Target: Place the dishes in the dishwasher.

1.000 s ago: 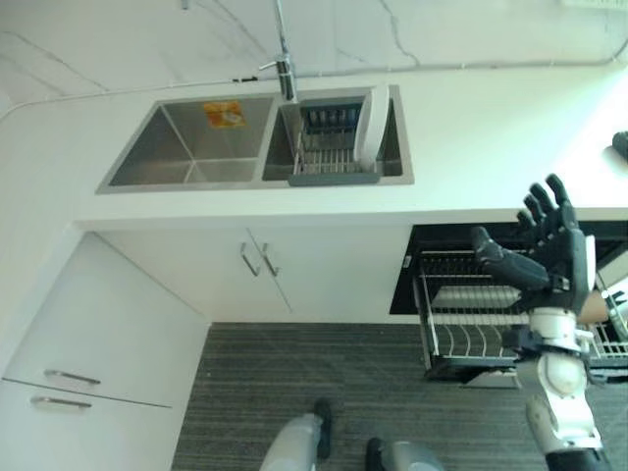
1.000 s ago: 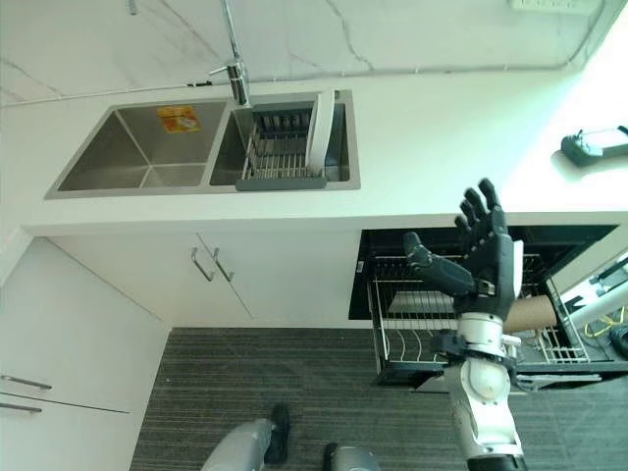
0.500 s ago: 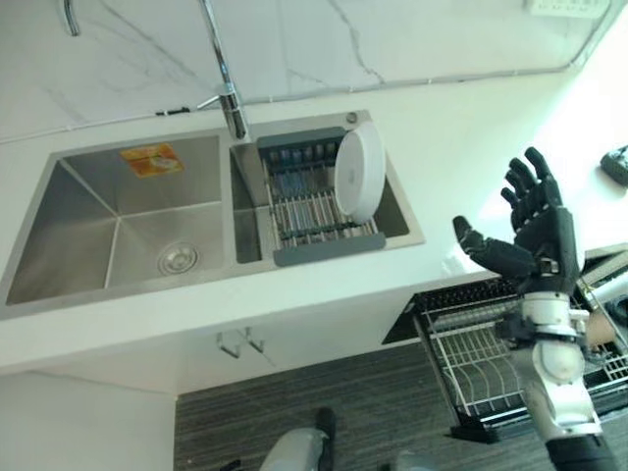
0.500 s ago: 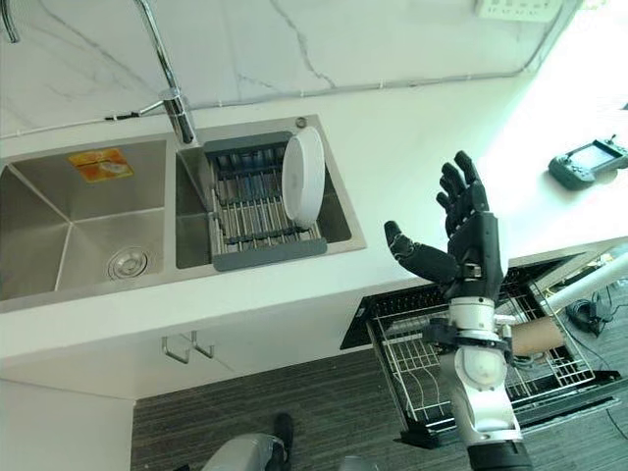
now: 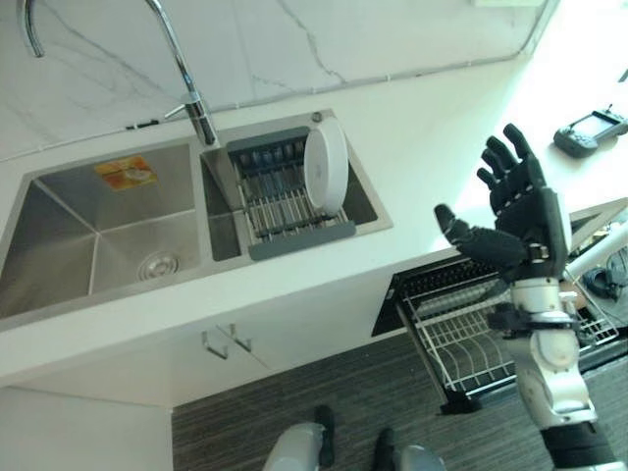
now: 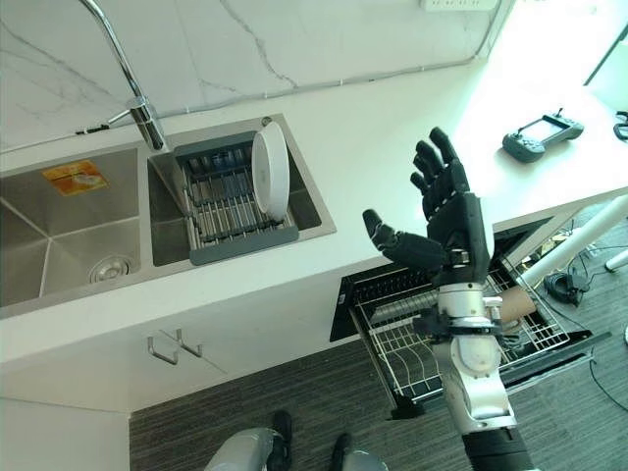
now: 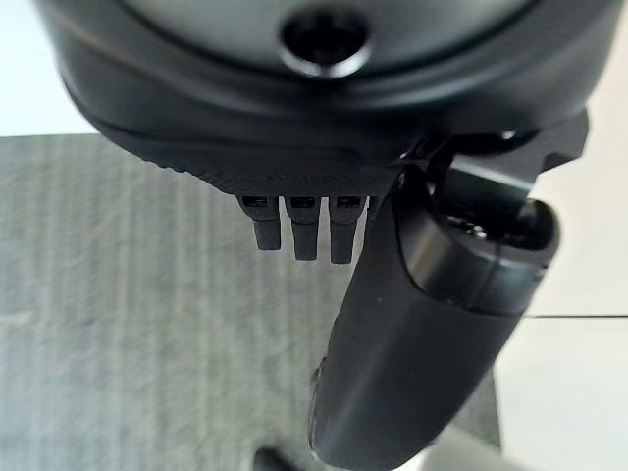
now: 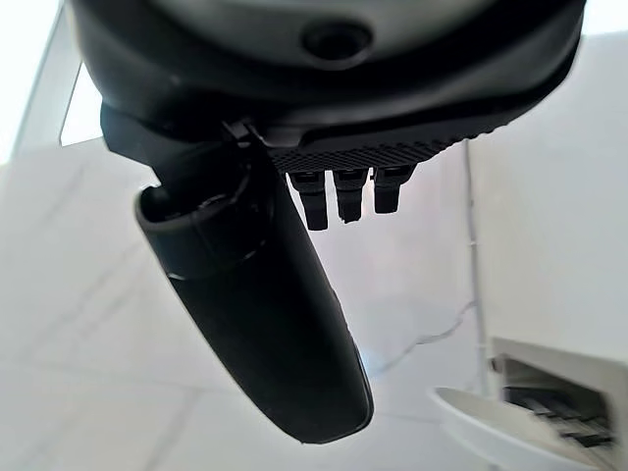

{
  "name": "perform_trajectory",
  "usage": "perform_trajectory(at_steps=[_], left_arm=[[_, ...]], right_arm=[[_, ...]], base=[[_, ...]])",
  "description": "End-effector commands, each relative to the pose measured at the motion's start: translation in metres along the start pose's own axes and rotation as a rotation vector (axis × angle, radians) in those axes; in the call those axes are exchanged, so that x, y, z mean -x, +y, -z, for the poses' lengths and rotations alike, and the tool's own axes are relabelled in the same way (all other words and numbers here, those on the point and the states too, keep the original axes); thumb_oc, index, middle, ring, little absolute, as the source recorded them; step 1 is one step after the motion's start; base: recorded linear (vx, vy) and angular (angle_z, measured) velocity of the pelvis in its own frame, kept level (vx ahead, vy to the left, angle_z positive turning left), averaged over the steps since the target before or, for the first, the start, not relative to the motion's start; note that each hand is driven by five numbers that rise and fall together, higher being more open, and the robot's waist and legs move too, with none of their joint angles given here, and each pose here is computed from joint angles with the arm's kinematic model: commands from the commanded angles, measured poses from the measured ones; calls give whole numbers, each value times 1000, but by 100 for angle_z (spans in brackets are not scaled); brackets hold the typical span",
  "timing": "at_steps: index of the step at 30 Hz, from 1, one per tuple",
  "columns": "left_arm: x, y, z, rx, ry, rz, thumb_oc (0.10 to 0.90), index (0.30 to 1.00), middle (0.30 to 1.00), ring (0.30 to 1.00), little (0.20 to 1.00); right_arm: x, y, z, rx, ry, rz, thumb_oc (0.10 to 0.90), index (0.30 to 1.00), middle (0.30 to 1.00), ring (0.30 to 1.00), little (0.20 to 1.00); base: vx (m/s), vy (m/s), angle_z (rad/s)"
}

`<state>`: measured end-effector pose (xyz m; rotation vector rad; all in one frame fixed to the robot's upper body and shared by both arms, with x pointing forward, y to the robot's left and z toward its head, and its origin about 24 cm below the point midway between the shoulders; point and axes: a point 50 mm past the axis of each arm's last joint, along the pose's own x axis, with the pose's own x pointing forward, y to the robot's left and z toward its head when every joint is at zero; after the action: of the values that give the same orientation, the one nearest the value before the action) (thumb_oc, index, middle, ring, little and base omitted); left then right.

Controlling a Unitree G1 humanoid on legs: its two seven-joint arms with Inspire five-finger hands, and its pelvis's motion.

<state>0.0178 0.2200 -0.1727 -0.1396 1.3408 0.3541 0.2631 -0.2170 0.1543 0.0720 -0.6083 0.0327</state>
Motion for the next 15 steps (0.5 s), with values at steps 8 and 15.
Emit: perform_trajectory(at_steps=[8, 15], left_arm=[[-1, -6, -28, -205, -96, 27, 800, 900, 900, 900, 900], [-1, 0, -25, -256, -73, 7, 800, 900, 900, 900, 900]], right_arm=[[-68, 40, -59, -90, -289, -85, 800, 900, 900, 900, 900], [-84, 46, -51, -118, -247, -35, 800, 900, 900, 900, 900]], base=[[88, -39, 20], [72, 5, 14]])
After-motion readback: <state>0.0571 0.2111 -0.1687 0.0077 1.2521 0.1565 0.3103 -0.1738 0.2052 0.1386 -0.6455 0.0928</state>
